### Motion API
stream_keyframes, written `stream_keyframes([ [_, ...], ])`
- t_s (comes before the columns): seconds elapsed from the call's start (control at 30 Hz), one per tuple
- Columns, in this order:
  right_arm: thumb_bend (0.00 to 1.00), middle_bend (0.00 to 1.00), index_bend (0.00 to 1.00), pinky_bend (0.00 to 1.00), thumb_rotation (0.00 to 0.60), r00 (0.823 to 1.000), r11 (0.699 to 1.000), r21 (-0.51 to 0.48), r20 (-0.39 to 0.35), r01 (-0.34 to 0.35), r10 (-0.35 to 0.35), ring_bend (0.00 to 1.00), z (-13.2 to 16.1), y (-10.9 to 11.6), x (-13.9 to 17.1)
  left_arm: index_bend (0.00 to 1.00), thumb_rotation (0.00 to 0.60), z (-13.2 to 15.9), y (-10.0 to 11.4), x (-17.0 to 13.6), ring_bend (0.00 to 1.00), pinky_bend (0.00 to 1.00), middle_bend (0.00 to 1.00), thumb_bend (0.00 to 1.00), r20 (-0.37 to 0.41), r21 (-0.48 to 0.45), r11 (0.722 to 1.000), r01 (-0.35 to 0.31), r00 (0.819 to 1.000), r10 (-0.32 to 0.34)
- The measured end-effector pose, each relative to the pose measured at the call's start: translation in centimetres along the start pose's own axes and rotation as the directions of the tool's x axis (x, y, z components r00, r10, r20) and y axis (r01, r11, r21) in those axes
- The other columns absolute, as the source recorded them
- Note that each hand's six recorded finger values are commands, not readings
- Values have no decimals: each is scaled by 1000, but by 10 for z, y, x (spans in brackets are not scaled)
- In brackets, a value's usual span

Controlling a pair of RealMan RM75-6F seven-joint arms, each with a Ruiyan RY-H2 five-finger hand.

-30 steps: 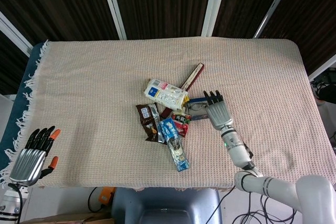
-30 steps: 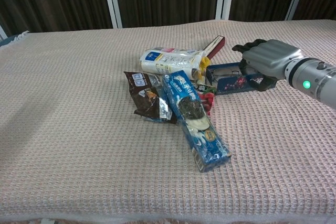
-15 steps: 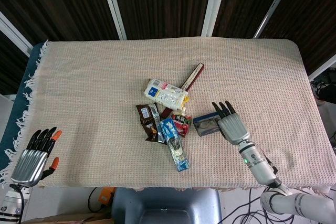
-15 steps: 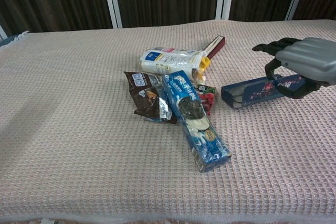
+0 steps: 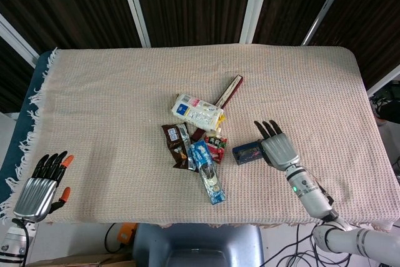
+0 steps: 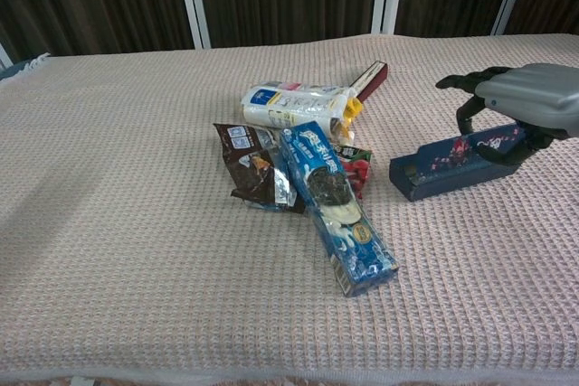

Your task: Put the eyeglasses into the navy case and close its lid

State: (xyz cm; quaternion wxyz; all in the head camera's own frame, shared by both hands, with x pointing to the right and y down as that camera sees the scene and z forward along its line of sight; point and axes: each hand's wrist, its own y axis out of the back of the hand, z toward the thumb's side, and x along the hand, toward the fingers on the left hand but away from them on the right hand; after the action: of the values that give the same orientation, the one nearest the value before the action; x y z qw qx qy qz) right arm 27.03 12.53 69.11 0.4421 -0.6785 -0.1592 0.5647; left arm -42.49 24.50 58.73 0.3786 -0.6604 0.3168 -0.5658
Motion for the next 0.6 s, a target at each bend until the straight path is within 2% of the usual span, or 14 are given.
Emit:
stream_keyframes([
  [0.6,634,90,707,0,600,998,999,5,44,-35,35,0,9,-1,-39,0,600,-1,-1,2,0,47,0,423,-7,0,1000,5,1000,-5],
])
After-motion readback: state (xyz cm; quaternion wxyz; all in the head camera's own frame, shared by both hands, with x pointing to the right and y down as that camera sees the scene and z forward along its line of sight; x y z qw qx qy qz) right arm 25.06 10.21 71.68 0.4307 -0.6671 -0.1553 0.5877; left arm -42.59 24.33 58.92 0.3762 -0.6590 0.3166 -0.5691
